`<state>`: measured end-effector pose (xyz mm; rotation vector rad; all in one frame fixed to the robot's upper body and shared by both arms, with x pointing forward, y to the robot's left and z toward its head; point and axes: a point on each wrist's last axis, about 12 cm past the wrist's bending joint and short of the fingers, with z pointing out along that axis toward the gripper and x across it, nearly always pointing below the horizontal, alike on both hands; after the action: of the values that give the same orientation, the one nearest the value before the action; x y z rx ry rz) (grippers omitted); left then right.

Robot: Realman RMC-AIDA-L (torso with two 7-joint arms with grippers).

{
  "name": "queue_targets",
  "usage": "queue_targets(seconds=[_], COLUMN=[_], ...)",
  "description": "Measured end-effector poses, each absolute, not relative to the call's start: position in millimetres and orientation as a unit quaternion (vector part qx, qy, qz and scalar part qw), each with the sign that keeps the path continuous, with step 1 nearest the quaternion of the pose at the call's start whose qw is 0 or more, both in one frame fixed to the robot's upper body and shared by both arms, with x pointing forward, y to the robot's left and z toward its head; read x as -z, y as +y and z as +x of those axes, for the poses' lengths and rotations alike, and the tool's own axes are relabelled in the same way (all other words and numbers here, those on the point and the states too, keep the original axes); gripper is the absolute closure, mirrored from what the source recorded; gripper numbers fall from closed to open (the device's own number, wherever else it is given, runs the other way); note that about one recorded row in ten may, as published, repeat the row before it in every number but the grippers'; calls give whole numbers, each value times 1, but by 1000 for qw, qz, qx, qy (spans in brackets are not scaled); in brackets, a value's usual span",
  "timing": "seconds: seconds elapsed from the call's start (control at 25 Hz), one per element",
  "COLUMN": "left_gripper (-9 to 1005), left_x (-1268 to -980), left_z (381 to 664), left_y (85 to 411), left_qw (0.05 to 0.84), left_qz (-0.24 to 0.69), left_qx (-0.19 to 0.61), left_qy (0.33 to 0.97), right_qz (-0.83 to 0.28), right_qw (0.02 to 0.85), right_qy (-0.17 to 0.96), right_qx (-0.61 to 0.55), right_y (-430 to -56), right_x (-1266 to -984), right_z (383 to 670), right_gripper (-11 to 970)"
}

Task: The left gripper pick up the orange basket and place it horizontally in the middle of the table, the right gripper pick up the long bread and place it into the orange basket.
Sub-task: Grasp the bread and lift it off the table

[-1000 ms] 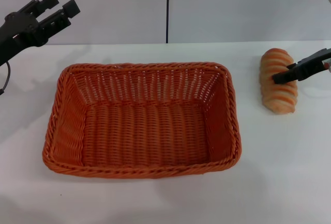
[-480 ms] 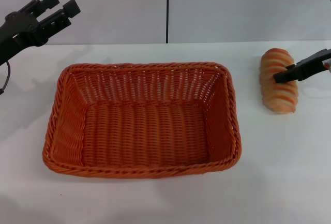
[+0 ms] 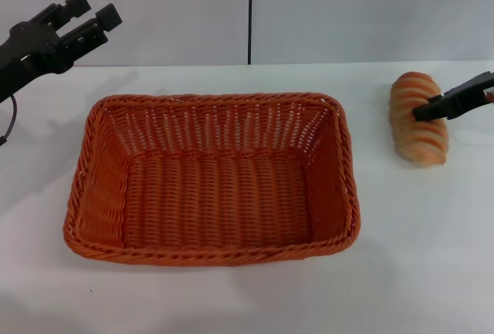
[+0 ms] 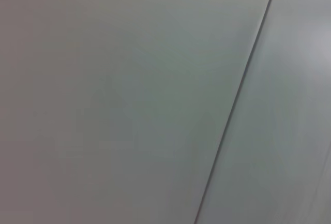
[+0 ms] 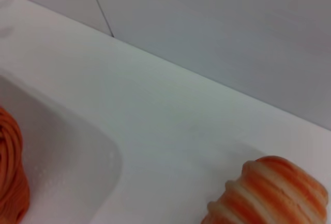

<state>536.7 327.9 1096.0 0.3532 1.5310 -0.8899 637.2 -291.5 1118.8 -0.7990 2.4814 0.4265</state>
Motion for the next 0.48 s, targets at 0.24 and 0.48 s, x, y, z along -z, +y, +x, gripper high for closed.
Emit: queue_targets(seconds=[0.24, 0.48], left_gripper=[200, 200], left_x=[-1095, -1095], left_z=[536, 537], left_y=[327, 326], left_qw=[618, 617], left_qz=[154, 154], left_qx=[388, 389], left_qy=[666, 666], right_qz=[-292, -290], right_qw=[252, 252], right_qy=[910, 910], right_qx=[-155, -155], right_y=[-292, -293], right_x=[-1119, -1119], right_z=[637, 636], right_gripper=[660, 686])
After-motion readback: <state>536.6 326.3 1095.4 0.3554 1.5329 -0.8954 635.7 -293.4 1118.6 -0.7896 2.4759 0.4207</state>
